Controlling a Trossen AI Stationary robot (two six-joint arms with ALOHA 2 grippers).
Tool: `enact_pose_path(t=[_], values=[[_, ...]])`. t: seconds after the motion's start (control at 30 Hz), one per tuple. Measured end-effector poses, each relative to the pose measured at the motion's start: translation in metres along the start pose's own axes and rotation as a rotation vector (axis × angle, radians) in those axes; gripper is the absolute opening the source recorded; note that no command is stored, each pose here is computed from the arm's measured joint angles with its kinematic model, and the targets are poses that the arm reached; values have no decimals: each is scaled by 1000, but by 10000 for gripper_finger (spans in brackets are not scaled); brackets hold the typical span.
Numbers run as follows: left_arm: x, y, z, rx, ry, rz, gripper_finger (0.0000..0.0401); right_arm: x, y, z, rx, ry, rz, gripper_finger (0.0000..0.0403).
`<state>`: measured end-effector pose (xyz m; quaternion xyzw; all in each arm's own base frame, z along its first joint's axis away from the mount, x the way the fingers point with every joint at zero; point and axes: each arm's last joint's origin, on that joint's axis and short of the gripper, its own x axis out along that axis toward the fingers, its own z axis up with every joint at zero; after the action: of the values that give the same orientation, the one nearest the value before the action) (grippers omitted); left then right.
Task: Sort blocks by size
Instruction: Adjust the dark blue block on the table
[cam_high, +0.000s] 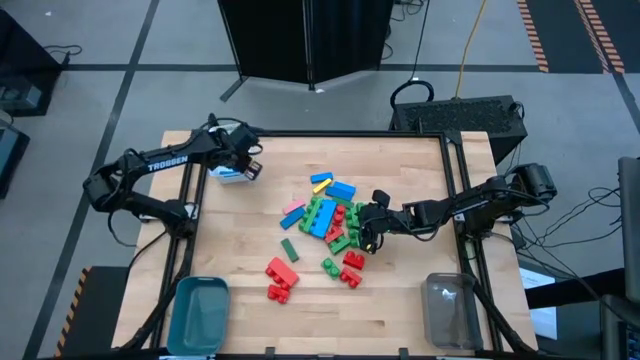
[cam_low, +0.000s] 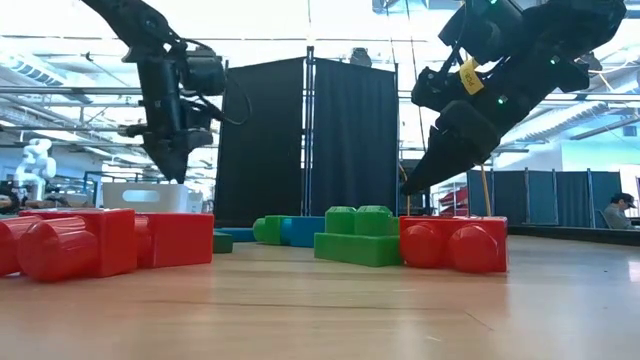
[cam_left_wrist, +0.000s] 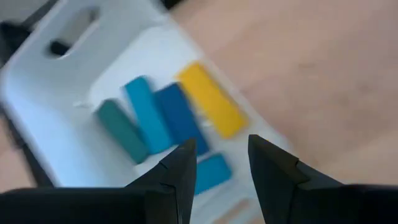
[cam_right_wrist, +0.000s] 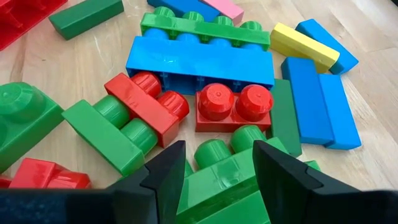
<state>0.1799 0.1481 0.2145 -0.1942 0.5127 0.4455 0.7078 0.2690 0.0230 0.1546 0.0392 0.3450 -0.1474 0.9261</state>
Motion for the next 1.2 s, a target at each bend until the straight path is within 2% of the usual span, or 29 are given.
enact_pose_path(t=[0.13, 0.33, 0.73, 1.0, 1.2], values=[[-7, -22, -6, 126, -13, -80, 134, 0, 0, 0, 2, -2, 0, 176], [-19, -53, -14, 243, -76, -151, 134, 0, 0, 0, 2, -2, 0, 176], [-39, -108, -22, 360, -273, -375, 134, 0, 0, 0, 3, -3, 0, 176], [-20, -149, -32, 440, -280, -419, 134, 0, 0, 0, 3, -1, 0, 176], [4, -165, -39, 479, -222, -395, 134, 0, 0, 0, 3, -1, 0, 176]])
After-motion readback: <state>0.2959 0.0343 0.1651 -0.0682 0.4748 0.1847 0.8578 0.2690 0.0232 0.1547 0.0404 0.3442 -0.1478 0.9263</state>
